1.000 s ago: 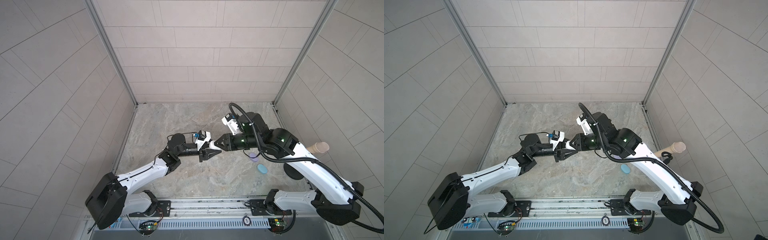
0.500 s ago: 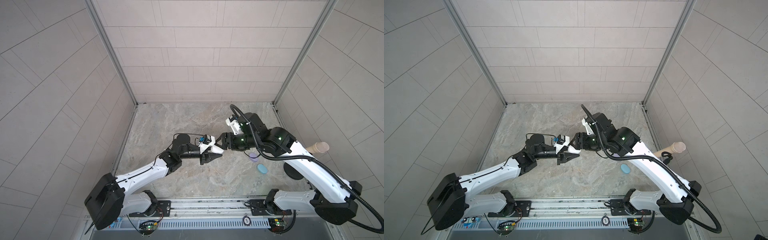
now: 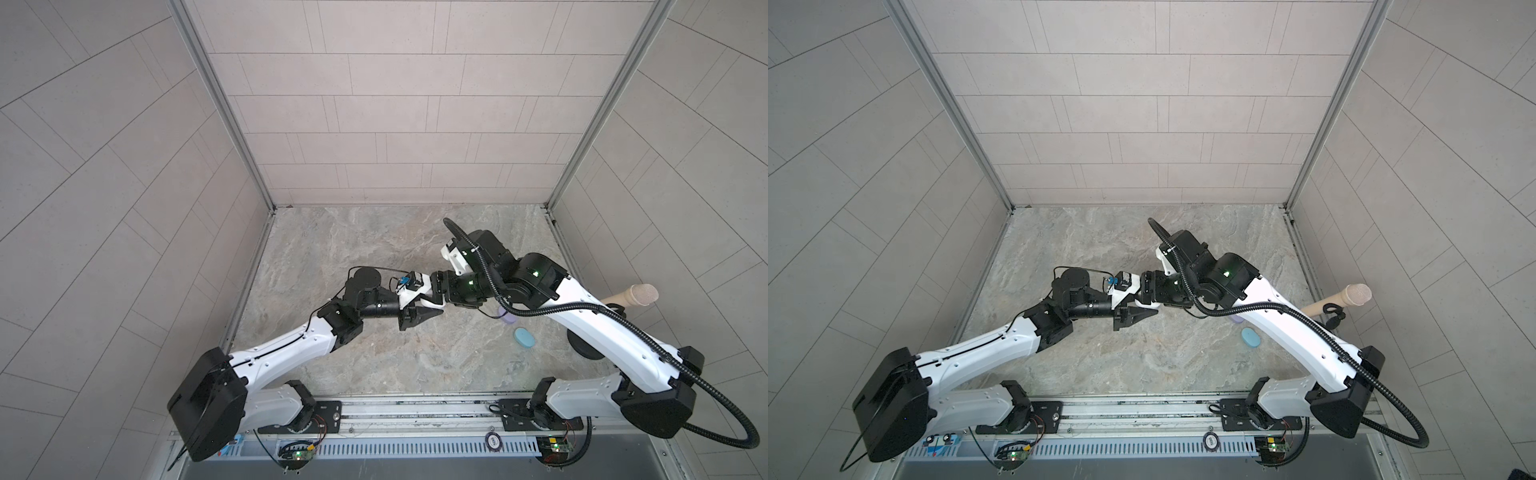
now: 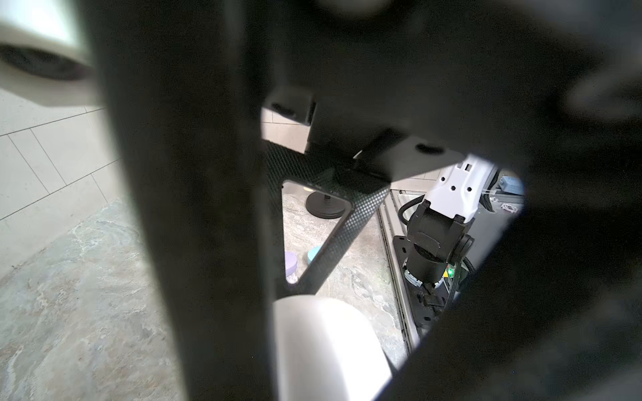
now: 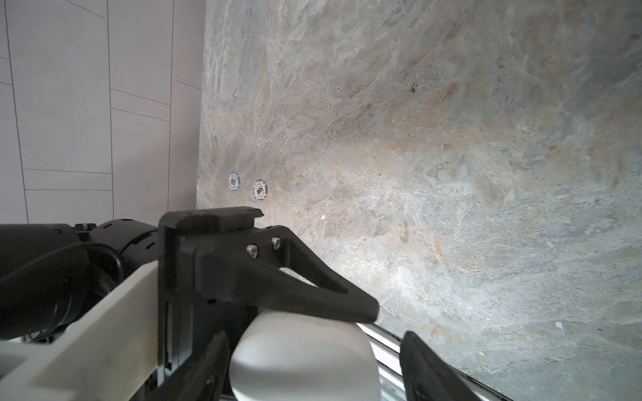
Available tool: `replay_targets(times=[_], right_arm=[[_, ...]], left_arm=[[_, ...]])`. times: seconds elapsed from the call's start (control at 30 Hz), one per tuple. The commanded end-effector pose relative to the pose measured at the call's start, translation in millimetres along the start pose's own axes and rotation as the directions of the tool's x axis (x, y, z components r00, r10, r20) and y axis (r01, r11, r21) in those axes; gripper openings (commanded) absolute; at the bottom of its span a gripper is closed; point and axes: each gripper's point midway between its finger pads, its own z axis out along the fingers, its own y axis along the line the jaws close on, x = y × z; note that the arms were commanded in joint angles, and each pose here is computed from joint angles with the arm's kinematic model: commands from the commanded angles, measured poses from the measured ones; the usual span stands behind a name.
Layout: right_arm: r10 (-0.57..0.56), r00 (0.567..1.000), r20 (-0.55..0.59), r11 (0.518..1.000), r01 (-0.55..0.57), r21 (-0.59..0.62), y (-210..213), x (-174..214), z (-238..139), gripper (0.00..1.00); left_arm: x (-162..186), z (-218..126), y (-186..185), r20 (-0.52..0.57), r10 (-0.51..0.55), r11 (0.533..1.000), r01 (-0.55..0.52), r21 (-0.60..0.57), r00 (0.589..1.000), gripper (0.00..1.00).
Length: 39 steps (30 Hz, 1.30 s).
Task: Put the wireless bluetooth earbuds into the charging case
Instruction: 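Push the case lid shut with the right gripper, then grasp the closed case with the right gripper while the left gripper opens and withdraws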
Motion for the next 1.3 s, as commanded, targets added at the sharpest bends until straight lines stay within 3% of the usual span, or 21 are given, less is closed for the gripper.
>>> replay_targets(times=[0.0,0.4,0.5,0.63,0.7,0.73,0.77,0.93,1.17,1.27], right_arm=[[0.026,1.000,-0.014,1.000,-0.026,-0.004,2,3,4,0.81],[0.054,0.998,-0.034,0.998,-0.055,-0.015,4,6,9,0.61],[0.054,0.998,-0.026,0.998,-0.054,-0.018,5,5,7,0.58],[0.058,0.998,-0.003,0.998,-0.058,-0.008,-1,1,2,0.54],[0.057,0.998,0.018,0.998,-0.057,0.009,-11,-2,-3,0.54],[0.057,0.998,0.028,0.998,-0.057,0.022,-17,-3,-4,0.53],[0.060,0.997,0.038,0.997,-0.062,0.039,-27,-4,-6,0.53],[0.061,0.994,0.087,0.984,-0.074,0.159,-87,-8,-2,0.53],[0.052,0.993,0.106,0.941,-0.084,0.328,-170,-8,26,0.54],[0.017,0.996,0.090,0.917,-0.051,0.397,-192,-8,38,0.54]], left_arm=[[-22,-2,-2,0.043,0.048,0.999,-0.049,0.004,0.998,0.10],[-20,-2,-2,0.037,0.044,0.999,-0.044,0.000,0.998,0.12],[-19,-2,-1,0.033,0.040,0.999,-0.040,-0.007,0.999,0.20],[-18,-2,0,0.032,0.039,0.999,-0.038,-0.017,0.999,0.53],[-15,-3,3,0.025,0.035,0.999,-0.034,-0.038,0.999,0.78],[-13,-4,5,0.021,0.032,0.998,-0.031,-0.051,0.999,0.96],[-11,-5,7,0.017,0.025,0.997,-0.024,-0.069,1.000,1.00],[8,-14,25,-0.002,-0.066,0.976,0.064,-0.209,0.998,1.00],[50,-39,59,-0.022,-0.220,0.860,0.183,-0.476,0.975,1.00],[65,-46,66,-0.029,-0.261,0.819,0.206,-0.535,0.965,1.00]])
